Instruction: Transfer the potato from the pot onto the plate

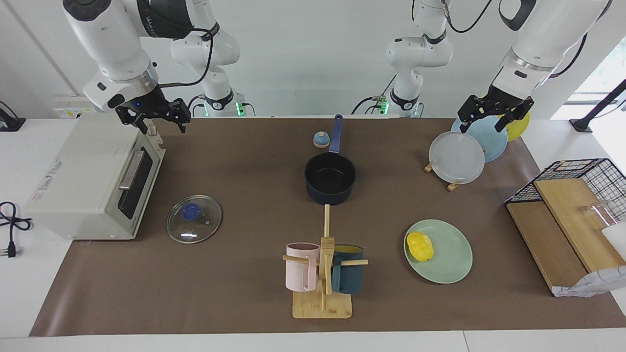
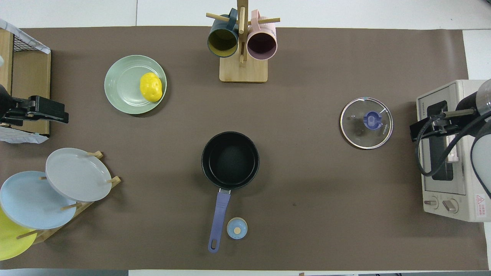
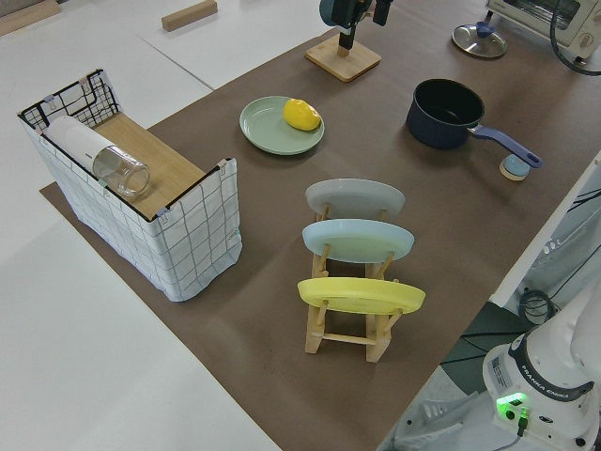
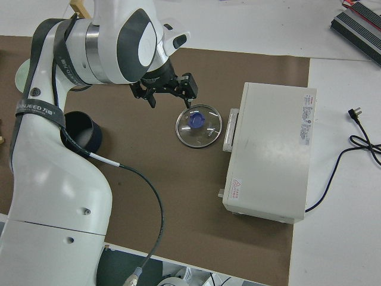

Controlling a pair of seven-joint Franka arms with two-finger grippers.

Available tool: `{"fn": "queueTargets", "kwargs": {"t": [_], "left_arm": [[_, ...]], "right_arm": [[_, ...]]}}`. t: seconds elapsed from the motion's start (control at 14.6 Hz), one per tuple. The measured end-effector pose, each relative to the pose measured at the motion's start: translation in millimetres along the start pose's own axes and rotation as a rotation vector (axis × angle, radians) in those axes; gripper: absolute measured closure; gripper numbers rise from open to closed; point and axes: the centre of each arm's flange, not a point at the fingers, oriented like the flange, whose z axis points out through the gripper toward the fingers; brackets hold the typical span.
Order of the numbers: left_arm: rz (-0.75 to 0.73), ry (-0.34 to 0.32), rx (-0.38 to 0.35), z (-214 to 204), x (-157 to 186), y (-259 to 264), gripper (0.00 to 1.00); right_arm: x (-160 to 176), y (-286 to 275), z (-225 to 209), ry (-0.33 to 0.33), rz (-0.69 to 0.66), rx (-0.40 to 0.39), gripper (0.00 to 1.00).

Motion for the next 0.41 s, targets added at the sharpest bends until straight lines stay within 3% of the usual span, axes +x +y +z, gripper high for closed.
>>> {"fn": "queueTargets", "kwargs": {"t": [0.41], "left_arm": [[-0.006, 0.0, 0.0, -0.1, 0.3, -3.7, 0.0]], "right_arm": [[0.0, 0.0, 0.0, 0.0, 0.0, 0.0, 0.0]]}}
